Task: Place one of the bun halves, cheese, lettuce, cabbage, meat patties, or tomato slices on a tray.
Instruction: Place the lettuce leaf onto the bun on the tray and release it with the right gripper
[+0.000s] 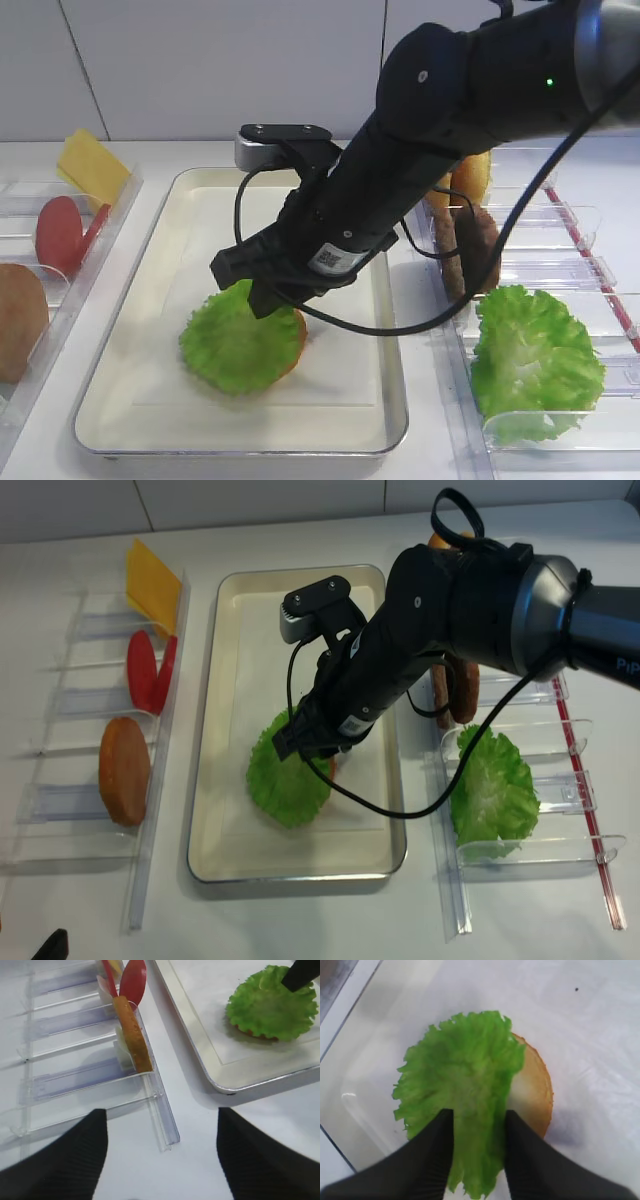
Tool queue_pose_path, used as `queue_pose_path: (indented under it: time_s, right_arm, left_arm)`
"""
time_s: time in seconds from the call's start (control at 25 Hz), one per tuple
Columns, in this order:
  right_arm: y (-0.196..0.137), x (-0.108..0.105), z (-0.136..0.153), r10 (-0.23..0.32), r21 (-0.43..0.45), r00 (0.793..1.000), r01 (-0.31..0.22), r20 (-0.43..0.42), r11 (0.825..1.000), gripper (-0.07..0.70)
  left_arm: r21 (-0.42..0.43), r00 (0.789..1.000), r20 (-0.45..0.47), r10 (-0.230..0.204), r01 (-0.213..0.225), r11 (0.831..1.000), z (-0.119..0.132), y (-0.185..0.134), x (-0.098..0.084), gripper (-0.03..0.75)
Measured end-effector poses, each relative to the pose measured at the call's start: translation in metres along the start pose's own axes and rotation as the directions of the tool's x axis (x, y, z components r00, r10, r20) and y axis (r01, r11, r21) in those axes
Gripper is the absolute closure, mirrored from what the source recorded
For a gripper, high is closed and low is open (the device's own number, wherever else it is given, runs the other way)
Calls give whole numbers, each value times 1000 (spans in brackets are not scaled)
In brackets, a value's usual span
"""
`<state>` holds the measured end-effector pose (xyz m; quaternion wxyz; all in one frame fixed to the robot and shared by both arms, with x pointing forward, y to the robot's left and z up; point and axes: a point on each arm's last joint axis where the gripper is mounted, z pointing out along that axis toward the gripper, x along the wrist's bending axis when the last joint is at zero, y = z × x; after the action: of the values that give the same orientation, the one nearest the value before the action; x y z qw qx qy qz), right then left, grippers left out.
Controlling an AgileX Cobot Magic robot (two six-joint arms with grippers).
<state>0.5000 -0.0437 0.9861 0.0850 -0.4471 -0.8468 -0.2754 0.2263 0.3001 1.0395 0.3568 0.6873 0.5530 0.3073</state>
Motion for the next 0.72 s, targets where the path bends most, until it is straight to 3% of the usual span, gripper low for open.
queue_pose_path:
  time_s: [0.16,0.48,0.72]
  right_arm:
    - [0,-1,0,-12,3,1000,12,9,1000,268]
    - [-4,-8,0,-46,46,995,42,88,998,253]
    - [-5,-9,-1,-56,67,993,49,101,997,252]
  left_arm:
    - [0,1000,0,0,0,1000,0,0,0,243]
    - [0,1000,0,0,0,1000,0,0,0,243]
    - [0,1000,0,0,0,1000,0,0,0,243]
